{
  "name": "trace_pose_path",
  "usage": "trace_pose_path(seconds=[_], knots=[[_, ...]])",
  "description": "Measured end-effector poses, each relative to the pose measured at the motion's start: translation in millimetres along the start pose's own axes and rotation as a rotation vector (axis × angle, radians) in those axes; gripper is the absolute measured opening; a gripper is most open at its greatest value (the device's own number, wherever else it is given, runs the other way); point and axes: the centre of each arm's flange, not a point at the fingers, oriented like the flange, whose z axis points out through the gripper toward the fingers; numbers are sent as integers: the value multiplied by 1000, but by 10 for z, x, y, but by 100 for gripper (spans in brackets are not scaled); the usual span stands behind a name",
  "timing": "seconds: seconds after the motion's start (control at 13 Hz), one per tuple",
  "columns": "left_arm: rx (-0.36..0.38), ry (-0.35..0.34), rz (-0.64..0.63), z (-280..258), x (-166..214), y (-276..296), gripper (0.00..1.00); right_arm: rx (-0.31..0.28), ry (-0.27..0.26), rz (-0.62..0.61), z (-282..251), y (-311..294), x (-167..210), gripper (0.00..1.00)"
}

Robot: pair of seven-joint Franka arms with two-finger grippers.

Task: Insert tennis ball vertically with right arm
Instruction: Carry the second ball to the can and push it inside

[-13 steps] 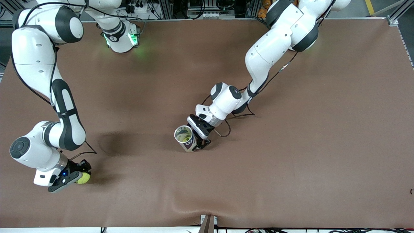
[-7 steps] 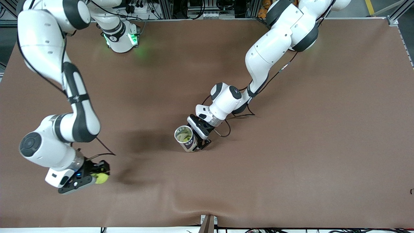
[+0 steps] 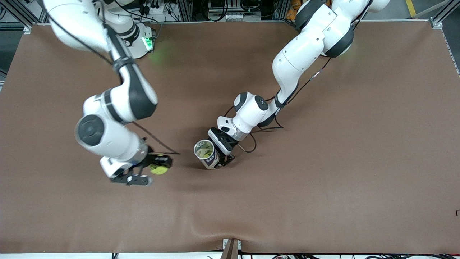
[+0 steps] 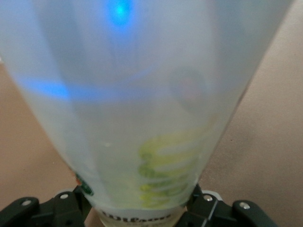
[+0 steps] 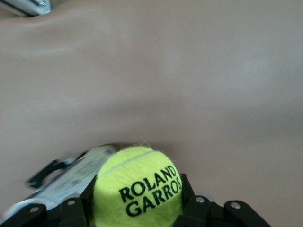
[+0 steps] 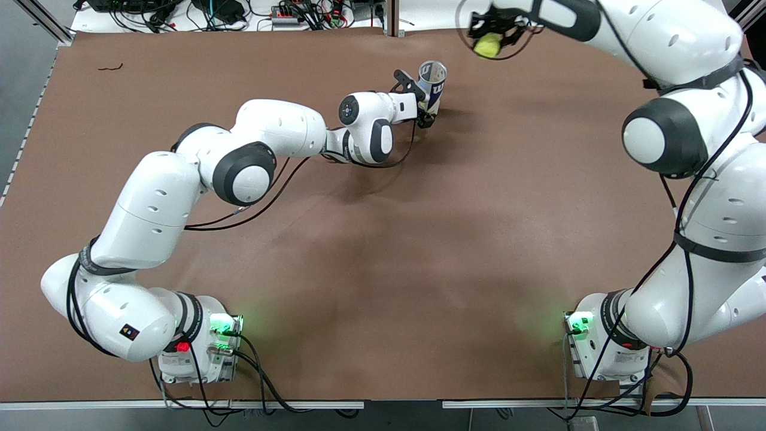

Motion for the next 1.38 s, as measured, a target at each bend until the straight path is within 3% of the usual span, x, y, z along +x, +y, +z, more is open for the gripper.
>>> trace_pose_path(seconds=[0.31,0.77,1.07,1.15,1.38], knots=[[0,0,0,0,0,0,77,-2,-17,186,111,-751,-601,67],[0,0,0,0,0,1,77,-4,-21,230,185,-901,-758,67],[0,0,0,0,0,1,77,32,10,272,235,-972,-754,67],[0,0,0,0,0,1,77,36,13,276,253,-978,-750,72],[0,0,0,0,0,1,77,37,21,283,253,-948,-708,100]])
